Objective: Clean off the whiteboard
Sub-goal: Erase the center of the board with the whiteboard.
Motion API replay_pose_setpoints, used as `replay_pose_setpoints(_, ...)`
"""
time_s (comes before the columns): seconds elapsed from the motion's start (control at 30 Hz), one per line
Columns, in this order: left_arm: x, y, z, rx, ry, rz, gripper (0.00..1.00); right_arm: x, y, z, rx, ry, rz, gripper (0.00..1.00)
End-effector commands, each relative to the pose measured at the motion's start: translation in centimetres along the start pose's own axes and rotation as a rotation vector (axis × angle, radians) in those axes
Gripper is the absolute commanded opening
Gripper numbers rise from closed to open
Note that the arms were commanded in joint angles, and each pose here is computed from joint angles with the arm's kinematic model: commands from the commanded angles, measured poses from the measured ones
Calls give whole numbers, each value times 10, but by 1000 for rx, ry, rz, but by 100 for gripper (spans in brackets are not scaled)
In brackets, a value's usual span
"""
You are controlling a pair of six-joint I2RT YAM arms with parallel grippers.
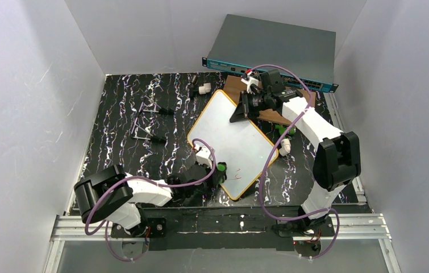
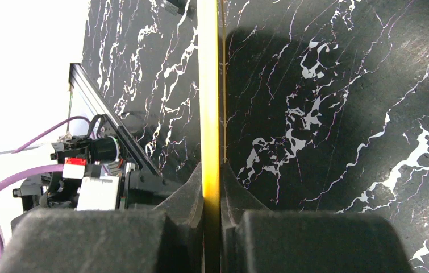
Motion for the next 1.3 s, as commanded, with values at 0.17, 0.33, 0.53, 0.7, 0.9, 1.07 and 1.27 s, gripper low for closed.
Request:
replay_pose_setpoints(0.17,73,-103,20,-569,-166,96,0,-10,57,-16,233,35,21,1)
replay_pose_setpoints(0.33,69,-101,10,-508,-100,45,0,-10,58,-16,230,31,28,1)
replay_pose_setpoints(0.53,53,-67,18,-294,-3,-4,0,-10,60,-12,223,18,50,1)
replay_pose_setpoints(0.7,56,-45,46,-217,-37,7,0,-9,58,-14,211,18,51,1)
replay_pose_setpoints(0.9,33,-10,41,-1,56,116,0,-9,58,-17,205,21,51,1)
replay_pose_setpoints(1.07,26,8,34,100,97,197,0,-11,60,-15,207,18,56,1)
replay_pose_setpoints(1.27,41,-11,22,-43,120,97,0,-11,61,-15,211,17,62,1)
Point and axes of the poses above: each gripper's point midway between its finger pads, its own z axis back along the fingers, its own y axis along the line the jaws close on, x = y × z, the point moved 6 cm from there along z, back along the fingers, and after that the axes turned 12 degrees about -z, right-handed, at the moved point
